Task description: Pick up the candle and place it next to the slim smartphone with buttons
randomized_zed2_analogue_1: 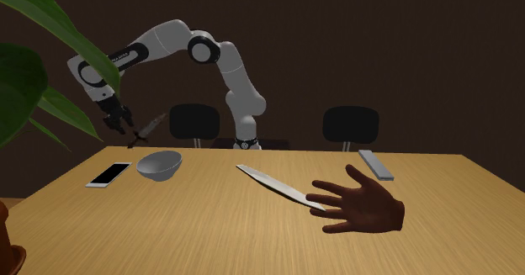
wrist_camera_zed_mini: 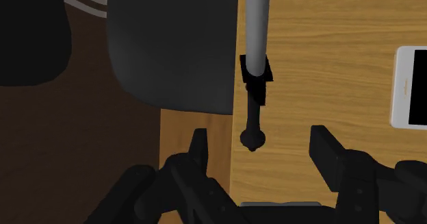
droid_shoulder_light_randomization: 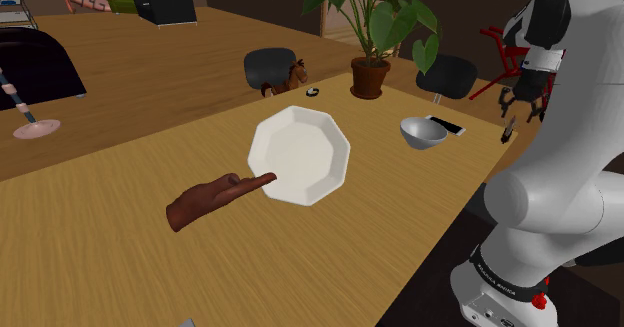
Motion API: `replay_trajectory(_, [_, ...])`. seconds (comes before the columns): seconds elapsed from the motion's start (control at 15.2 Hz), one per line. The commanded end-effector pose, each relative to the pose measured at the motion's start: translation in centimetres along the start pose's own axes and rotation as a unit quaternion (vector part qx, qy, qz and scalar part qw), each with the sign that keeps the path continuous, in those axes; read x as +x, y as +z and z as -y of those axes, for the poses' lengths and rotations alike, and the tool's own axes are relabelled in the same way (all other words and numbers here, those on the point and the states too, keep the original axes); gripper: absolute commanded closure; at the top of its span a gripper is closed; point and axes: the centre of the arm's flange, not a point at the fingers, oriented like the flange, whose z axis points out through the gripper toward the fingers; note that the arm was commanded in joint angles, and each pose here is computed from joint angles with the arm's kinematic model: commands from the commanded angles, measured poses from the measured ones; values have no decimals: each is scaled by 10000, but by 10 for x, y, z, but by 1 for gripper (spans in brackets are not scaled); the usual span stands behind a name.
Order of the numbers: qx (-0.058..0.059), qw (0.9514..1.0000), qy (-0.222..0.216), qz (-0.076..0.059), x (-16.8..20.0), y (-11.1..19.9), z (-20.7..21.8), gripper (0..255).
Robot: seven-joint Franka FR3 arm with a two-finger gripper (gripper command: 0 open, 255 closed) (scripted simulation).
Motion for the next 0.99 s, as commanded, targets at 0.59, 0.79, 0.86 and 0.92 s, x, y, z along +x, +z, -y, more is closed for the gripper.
replay_trajectory(0.59, [0, 10000, 0, 0, 0, -50, 0, 0])
replay_trajectory(0.79, [0, 10000, 0, 0, 0, -50, 0, 0])
replay_trajectory(0.86, [0, 10000, 0, 0, 0, -50, 0, 0])
replay_trajectory(0.92, [0, 10000, 0, 0, 0, -50, 0, 0])
